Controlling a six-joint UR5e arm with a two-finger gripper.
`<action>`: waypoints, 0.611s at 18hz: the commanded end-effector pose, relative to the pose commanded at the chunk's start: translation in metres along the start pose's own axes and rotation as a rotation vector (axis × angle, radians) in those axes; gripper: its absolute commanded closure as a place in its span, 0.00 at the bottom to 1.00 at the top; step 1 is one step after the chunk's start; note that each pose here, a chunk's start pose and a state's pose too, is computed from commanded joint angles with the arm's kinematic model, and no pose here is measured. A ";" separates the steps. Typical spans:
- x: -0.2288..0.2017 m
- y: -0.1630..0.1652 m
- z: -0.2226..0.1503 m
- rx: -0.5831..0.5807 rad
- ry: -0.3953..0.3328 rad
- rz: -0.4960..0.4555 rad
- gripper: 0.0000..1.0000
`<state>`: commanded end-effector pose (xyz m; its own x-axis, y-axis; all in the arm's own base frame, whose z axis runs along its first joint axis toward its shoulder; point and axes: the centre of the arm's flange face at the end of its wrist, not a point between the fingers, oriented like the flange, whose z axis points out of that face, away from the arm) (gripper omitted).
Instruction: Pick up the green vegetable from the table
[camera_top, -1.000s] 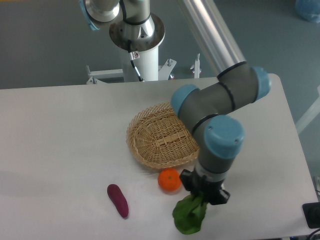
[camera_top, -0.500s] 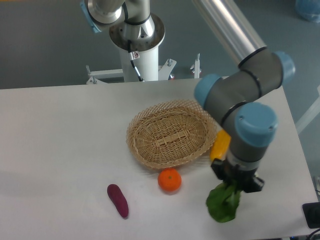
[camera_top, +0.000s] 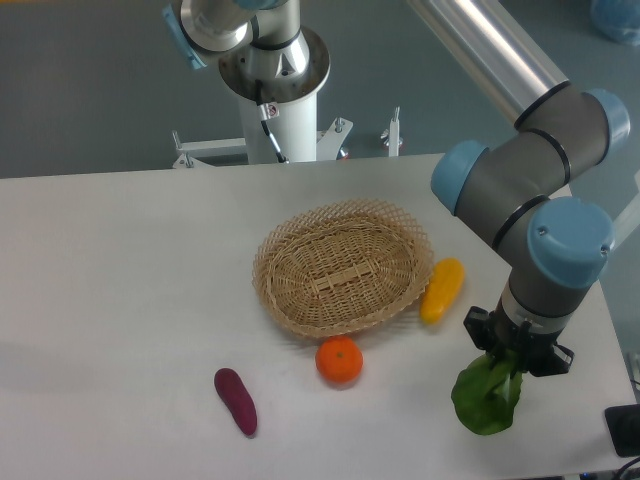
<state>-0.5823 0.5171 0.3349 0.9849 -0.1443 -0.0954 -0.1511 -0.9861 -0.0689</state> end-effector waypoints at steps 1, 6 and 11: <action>-0.001 0.000 0.000 0.001 -0.001 0.000 0.65; -0.001 0.000 0.000 0.001 -0.003 -0.004 0.76; 0.001 0.001 0.001 0.007 0.003 -0.011 0.86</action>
<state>-0.5820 0.5164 0.3336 0.9867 -0.1339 -0.0917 -0.1411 -0.9870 -0.0767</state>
